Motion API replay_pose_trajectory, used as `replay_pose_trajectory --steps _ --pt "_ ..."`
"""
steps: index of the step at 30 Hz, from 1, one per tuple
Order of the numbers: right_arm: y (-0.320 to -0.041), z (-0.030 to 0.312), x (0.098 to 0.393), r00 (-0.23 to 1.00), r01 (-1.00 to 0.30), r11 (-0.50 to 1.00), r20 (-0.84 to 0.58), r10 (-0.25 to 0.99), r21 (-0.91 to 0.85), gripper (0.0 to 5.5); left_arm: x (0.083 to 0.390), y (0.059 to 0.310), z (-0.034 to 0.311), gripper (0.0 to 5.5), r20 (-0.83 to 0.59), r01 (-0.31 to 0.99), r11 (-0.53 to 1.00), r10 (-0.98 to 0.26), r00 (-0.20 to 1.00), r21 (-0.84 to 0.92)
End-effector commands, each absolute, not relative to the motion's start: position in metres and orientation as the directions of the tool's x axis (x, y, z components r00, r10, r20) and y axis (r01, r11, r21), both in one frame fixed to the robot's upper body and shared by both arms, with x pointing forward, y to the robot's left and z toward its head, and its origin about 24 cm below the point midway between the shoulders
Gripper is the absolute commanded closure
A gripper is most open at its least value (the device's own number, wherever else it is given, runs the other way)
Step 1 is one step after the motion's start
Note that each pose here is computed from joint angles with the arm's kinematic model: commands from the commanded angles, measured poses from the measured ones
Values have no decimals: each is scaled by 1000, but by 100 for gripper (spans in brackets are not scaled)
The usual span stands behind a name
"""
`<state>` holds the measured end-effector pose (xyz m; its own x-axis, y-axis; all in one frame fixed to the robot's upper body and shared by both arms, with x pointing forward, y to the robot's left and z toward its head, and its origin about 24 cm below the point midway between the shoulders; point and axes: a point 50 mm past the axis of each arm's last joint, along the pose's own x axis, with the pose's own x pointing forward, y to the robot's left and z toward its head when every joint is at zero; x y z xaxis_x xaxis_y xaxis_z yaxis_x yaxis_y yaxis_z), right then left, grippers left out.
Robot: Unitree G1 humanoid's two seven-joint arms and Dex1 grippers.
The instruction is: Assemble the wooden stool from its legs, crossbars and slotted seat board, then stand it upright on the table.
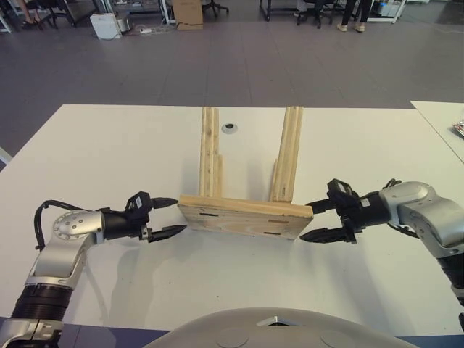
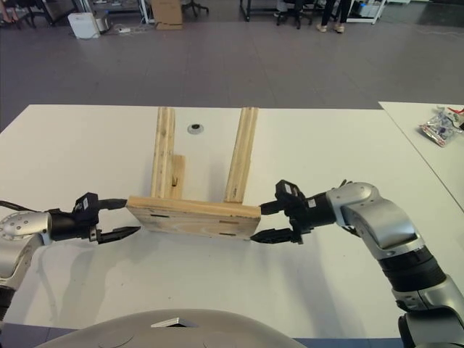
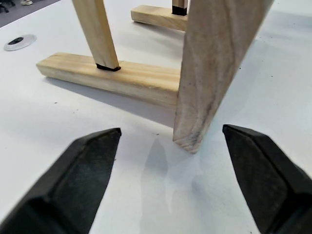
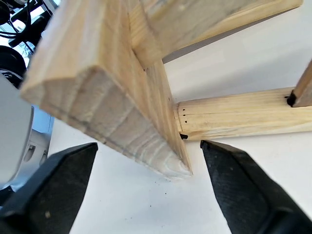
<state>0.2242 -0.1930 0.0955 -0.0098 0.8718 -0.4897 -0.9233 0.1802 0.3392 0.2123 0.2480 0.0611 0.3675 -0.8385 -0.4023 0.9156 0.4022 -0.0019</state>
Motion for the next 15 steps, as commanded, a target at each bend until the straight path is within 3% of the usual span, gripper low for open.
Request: replay_pose_trajectory --steps 1,10,15 --pt "-185 83 231 31 -921 222 -511 859 319 175 227 224 65 185 -309 944 329 -898 312 -4" --pt "-189 75 240 88 -914 269 -499 862 304 337 226 217 60 326 -229 936 345 -919 320 -75" --pt "-176 93 244 88 -909 222 -359 929 354 365 234 213 83 343 -143 928 350 -932 332 -129"
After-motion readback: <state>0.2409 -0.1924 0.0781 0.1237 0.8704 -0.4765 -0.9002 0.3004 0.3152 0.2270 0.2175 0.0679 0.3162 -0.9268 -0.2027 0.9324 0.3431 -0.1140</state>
